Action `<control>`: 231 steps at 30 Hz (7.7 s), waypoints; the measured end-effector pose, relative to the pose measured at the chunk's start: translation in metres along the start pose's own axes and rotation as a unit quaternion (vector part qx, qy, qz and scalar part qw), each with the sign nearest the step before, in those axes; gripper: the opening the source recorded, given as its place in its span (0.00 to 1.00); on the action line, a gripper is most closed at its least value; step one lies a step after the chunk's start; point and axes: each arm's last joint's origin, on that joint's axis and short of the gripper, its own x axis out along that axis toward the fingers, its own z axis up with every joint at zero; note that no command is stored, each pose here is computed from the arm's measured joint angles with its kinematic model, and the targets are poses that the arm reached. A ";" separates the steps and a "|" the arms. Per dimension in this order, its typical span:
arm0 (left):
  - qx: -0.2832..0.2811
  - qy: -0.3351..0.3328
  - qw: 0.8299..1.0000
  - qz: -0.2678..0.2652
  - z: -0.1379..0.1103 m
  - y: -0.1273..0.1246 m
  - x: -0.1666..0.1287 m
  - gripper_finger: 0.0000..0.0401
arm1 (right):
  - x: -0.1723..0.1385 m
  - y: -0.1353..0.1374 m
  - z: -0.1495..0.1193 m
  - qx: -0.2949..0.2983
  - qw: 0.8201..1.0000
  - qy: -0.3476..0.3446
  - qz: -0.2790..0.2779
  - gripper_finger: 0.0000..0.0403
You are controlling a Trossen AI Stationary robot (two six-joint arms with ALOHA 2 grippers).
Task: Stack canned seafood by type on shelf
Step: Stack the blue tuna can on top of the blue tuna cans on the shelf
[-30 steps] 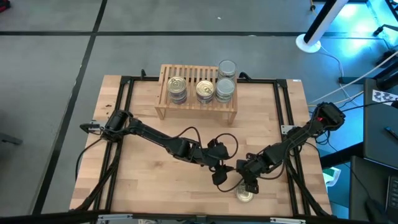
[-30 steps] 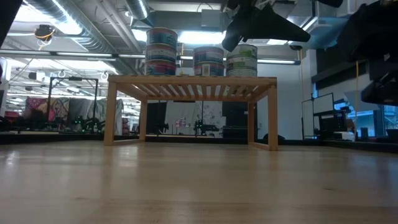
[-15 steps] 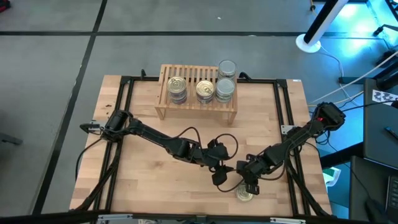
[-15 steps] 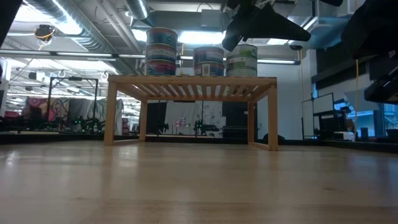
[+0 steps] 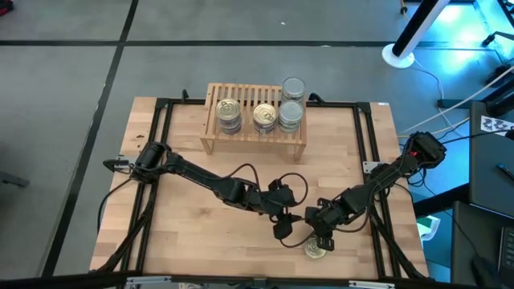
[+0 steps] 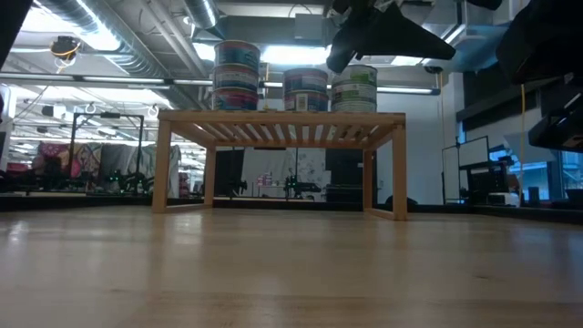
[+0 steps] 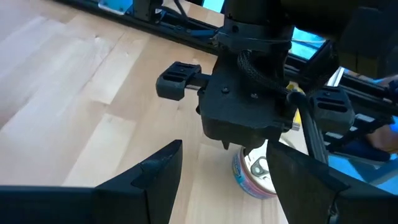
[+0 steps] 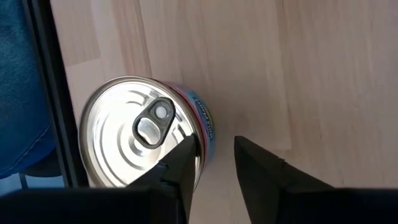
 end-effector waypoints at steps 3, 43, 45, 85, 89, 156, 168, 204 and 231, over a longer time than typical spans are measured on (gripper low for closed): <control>0.012 -0.003 1.000 -0.001 0.002 0.000 -0.002 0.57 | 0.000 0.000 0.000 0.000 1.000 -0.001 0.001 0.26; -0.071 0.197 0.971 0.112 0.012 0.016 -0.107 0.57 | -0.014 -0.060 0.058 0.092 0.991 -0.090 -0.025 0.00; -0.086 0.212 0.967 0.111 0.006 0.011 -0.110 0.57 | -0.015 -0.066 0.062 0.096 0.990 -0.095 -0.028 0.00; 0.465 0.070 0.878 0.088 -0.093 0.012 0.003 0.57 | -0.033 -0.121 0.081 0.175 0.981 -0.081 -0.023 0.00; 0.492 0.083 0.861 0.094 -0.101 0.021 0.015 0.57 | -0.033 -0.121 0.080 0.180 0.980 -0.077 -0.025 0.00; 0.313 -0.023 0.940 0.136 -0.064 0.067 0.040 0.57 | -0.032 -0.120 0.083 0.141 0.986 -0.090 -0.015 0.00; 0.377 -0.013 0.917 0.128 -0.064 0.066 0.040 0.57 | -0.032 -0.119 0.083 0.140 0.986 -0.085 -0.004 0.00; 0.271 -0.006 0.960 0.065 -0.061 0.076 0.043 0.70 | -0.032 -0.117 0.086 0.120 0.988 -0.100 0.007 0.00; 0.285 0.028 0.957 0.055 -0.073 0.066 0.041 0.48 | -0.043 -0.123 0.074 0.149 0.982 -0.088 -0.081 0.00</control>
